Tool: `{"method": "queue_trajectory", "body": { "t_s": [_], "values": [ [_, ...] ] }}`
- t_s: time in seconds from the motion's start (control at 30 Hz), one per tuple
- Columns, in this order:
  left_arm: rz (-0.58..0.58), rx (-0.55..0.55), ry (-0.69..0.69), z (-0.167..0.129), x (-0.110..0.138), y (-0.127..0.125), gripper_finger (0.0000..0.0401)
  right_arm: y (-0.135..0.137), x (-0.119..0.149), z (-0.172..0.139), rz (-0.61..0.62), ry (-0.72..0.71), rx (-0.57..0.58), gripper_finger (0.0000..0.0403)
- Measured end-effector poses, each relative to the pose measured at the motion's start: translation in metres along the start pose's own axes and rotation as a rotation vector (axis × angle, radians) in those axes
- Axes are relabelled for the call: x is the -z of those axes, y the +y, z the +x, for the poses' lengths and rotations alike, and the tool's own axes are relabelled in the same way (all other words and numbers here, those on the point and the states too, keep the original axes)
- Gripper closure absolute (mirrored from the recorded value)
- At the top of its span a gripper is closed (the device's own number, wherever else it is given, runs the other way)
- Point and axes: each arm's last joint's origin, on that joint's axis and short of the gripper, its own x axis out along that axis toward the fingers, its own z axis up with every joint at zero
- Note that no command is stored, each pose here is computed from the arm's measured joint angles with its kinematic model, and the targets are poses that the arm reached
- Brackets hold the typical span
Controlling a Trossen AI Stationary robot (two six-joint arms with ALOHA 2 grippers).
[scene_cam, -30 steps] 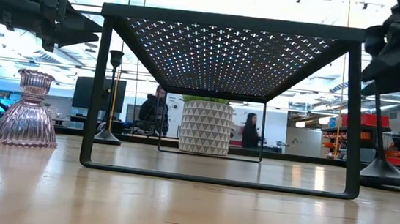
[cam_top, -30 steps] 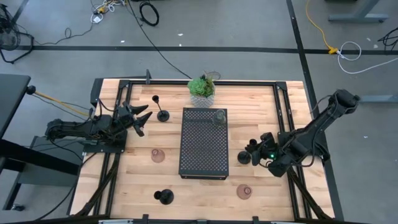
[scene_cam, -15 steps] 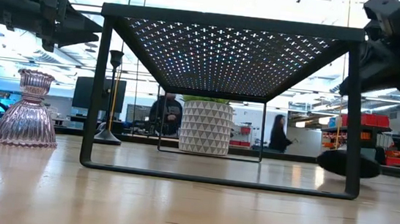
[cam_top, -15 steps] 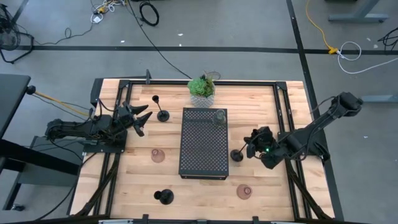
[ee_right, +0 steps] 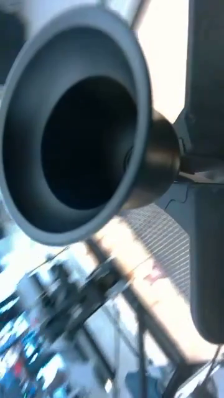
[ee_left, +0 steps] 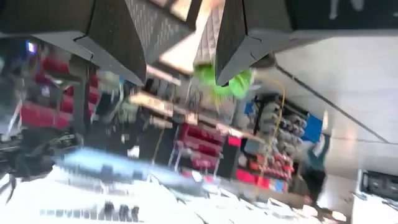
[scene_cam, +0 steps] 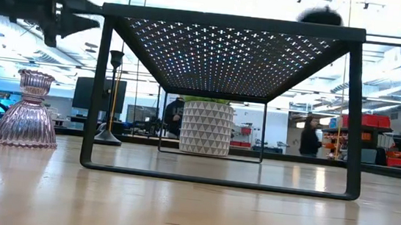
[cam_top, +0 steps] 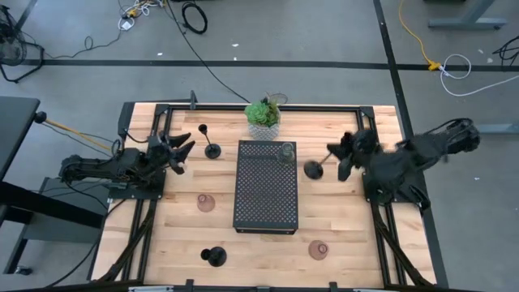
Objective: Pick & Place candle stick holders
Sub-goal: Put the black candle holder in the middle on the shelf
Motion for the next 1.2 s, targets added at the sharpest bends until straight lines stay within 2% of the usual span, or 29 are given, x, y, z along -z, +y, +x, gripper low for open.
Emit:
{"method": "queue_trajectory", "body": {
  "t_s": [0.17,0.27,0.33,0.43,0.5,0.63,0.77,0.97,1.1,1.2],
  "values": [
    [-0.103,0.033,-0.108,-0.001,-0.013,-0.002,0.0204,0.021,-0.055,-0.013,-0.131,-0.077,-0.04,0.0401],
    [-0.121,0.035,-0.151,-0.001,-0.018,-0.002,0.0204,0.032,-0.079,-0.014,-0.147,-0.118,-0.035,0.0401],
    [-0.175,0.054,-0.171,-0.002,-0.02,-0.003,0.0204,0.041,-0.09,-0.011,-0.165,-0.132,-0.036,0.0401],
    [-0.338,0.112,-0.232,-0.004,-0.028,-0.004,0.0204,0.055,-0.101,0.001,-0.203,-0.118,-0.057,0.0401],
    [-0.395,0.187,-0.243,-0.004,-0.036,-0.006,0.0204,0.063,-0.105,0.011,-0.223,-0.101,-0.072,0.0401],
    [-0.378,0.426,-0.074,0.001,-0.059,-0.024,0.0204,0.074,-0.114,0.033,-0.227,-0.085,-0.08,0.0401],
    [-0.274,0.482,0.051,0.017,-0.097,-0.047,0.0204,0.089,-0.127,0.055,-0.178,-0.109,-0.169,0.0401],
    [-0.046,0.603,0.203,0.053,-0.143,-0.09,0.0204,0.115,-0.119,0.101,-0.171,-0.044,-0.291,0.0401],
    [0.028,0.596,0.34,0.082,-0.153,-0.115,0.0204,0.121,-0.118,0.112,-0.201,-0.036,-0.325,0.0402],
    [0.049,0.592,0.384,0.106,-0.151,-0.134,0.0204,0.123,-0.116,0.114,-0.247,-0.025,-0.351,0.0402]
  ]
}}
